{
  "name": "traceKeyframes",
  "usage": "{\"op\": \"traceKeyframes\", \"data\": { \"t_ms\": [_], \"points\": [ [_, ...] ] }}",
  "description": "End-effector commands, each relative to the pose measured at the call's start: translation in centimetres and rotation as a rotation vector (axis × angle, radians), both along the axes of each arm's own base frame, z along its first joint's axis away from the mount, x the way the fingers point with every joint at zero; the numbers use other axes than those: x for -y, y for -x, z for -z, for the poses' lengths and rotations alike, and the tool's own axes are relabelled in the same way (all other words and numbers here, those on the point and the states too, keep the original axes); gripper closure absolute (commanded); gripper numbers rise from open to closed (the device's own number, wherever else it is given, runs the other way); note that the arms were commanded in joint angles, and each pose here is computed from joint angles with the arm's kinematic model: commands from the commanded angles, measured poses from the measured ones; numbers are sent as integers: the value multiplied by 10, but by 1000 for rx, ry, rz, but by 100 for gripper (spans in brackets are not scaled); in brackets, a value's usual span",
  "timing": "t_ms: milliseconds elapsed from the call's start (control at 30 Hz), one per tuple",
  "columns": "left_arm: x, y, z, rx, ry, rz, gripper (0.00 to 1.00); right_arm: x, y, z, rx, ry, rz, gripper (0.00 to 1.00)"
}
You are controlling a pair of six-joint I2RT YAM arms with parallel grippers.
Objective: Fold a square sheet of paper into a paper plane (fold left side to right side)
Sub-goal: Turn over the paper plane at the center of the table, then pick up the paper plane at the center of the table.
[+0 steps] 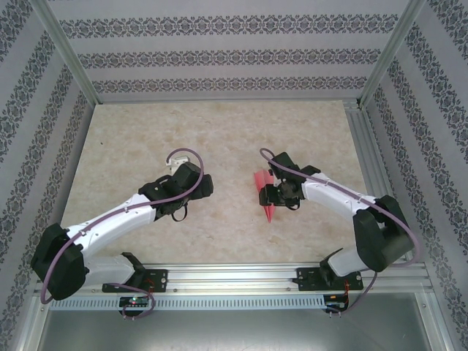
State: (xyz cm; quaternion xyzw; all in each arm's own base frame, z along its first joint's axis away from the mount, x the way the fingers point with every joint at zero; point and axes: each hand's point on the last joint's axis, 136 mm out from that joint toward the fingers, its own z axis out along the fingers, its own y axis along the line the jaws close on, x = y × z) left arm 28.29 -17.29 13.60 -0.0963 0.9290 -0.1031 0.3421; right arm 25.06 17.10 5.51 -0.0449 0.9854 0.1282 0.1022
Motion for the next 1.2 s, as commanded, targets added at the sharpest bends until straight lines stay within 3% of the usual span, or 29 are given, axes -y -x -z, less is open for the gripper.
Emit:
{"op": "traceKeyframes", "data": {
  "t_ms": [0, 300, 733, 1167],
  "points": [
    [-4, -5, -7, 34, 8, -16, 0, -6, -1, 5, -5, 2, -18, 44],
    [-3, -4, -6, 28, 2, -3, 0, -11, -6, 13, -18, 36, -38, 45],
    [-2, -4, -5, 25, 6, 4, 0, -6, -10, 17, -18, 89, -35, 66],
    [-1, -4, -5, 24, 1, 13, 0, -11, -16, 28, -25, 104, -42, 74]
  ]
}}
